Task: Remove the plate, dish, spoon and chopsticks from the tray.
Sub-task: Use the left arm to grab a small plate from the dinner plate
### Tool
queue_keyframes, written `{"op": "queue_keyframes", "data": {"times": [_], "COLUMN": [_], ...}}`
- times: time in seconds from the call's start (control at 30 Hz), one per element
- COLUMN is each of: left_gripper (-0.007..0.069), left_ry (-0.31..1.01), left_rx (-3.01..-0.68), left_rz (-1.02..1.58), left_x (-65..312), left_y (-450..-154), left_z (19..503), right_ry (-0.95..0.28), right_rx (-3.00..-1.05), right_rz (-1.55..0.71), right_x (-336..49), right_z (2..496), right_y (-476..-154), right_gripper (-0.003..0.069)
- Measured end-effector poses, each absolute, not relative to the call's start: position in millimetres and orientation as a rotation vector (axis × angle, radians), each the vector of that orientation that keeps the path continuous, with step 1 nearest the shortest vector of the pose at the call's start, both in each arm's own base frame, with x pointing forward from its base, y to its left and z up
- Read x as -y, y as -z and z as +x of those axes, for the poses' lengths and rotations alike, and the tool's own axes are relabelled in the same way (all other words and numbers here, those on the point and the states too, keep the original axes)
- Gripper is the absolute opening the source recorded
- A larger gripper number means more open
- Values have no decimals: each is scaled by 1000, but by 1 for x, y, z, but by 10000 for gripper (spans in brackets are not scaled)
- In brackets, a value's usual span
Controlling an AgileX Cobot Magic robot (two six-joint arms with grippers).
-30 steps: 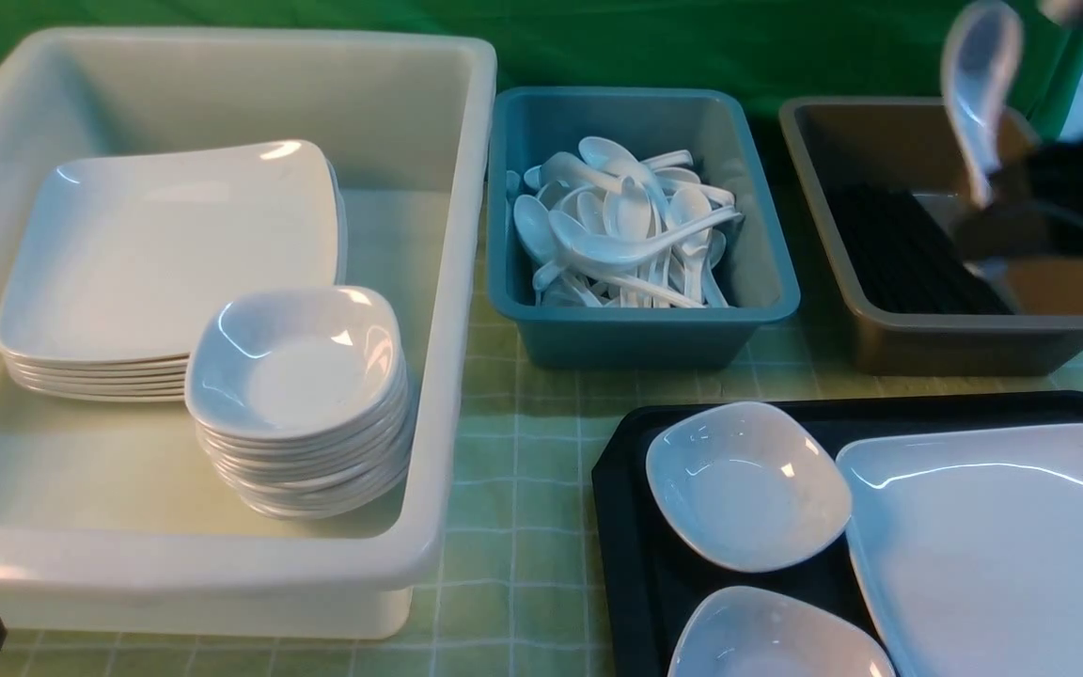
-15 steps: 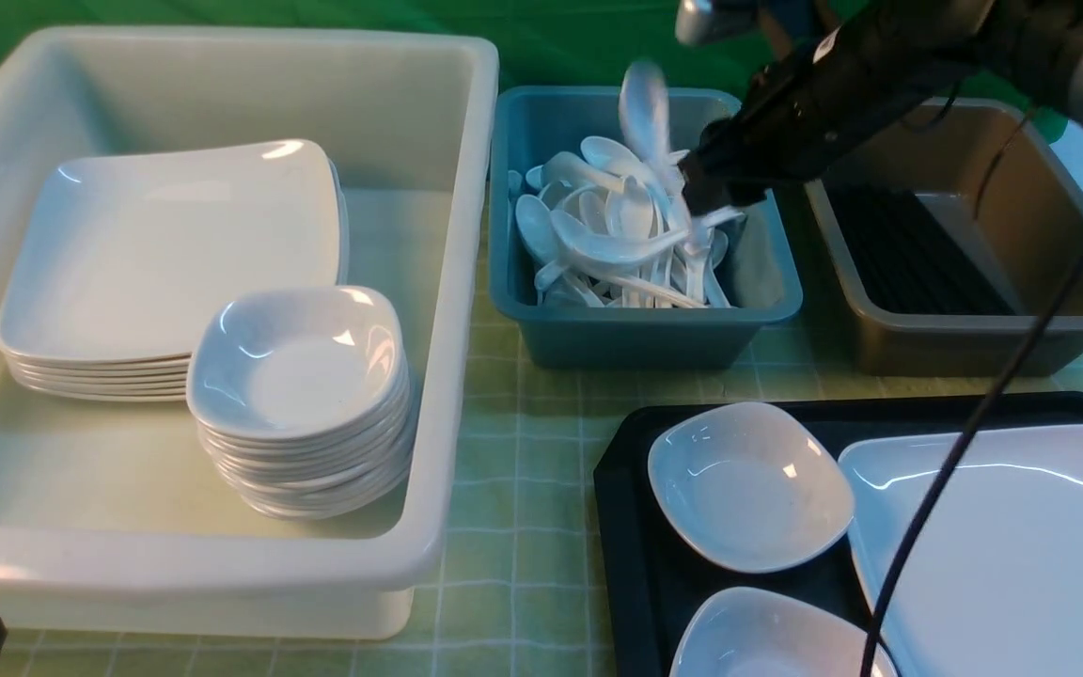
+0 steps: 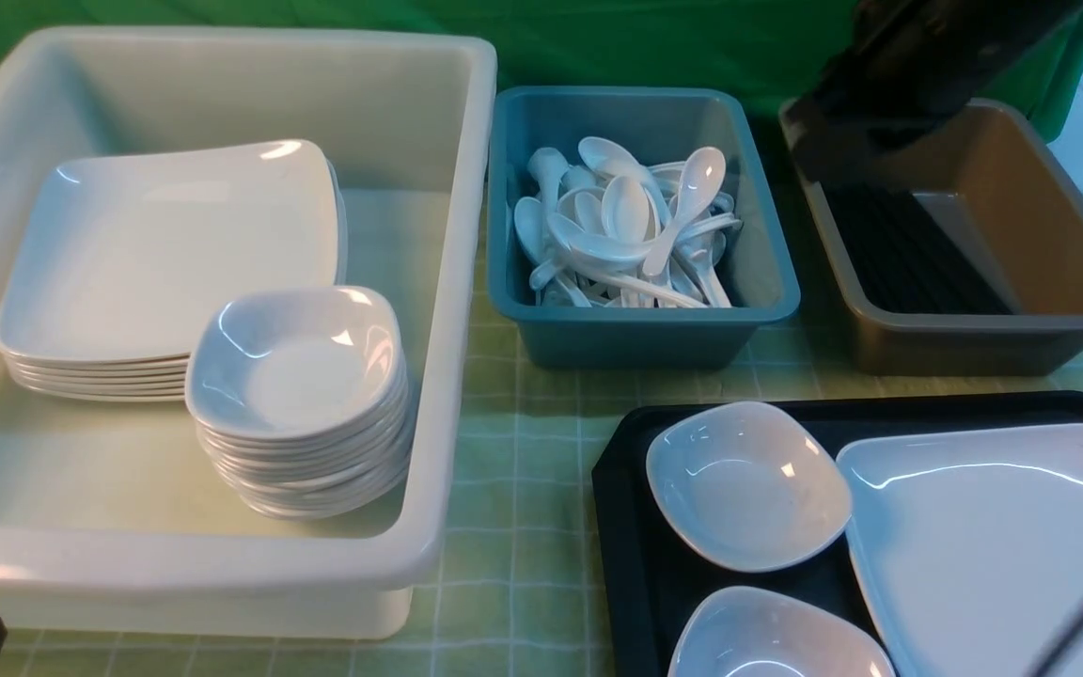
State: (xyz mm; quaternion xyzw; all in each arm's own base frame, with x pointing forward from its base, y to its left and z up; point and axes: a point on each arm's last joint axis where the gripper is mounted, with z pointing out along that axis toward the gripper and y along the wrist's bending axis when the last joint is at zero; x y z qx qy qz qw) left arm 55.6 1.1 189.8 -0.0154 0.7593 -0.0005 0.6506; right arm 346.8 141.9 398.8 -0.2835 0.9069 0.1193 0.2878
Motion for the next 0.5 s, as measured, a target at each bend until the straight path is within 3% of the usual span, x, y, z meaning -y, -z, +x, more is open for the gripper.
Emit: {"op": "queue_keyframes", "data": {"times": [0.1, 0.23, 0.3, 0.33, 0.5], "left_gripper": [224, 224, 224, 224, 224], "left_ry": [1, 75, 227, 384, 918], "left_rx": [-1722, -1714, -1682, -1641, -1412], "left_rz": [-35, -93, -222, -358, -833], "left_x": [-1, 0, 3, 4, 6], "left_y": [-190, -191, -193, -195, -204], "left_z": [56, 56, 56, 56, 57], "right_ry": [-312, -312, -311, -312, -267], "right_rx": [-2357, -2328, -2329, -2340, -2423], "right_rz": [-744, -740, -739, -741, -758], "right_x": [-126, -105, -96, -92, -73], "right_z": [303, 242, 217, 206, 161], "right_y": [-429, -440, -437, -431, -387], "right_gripper": [9, 10, 10, 11, 10]}}
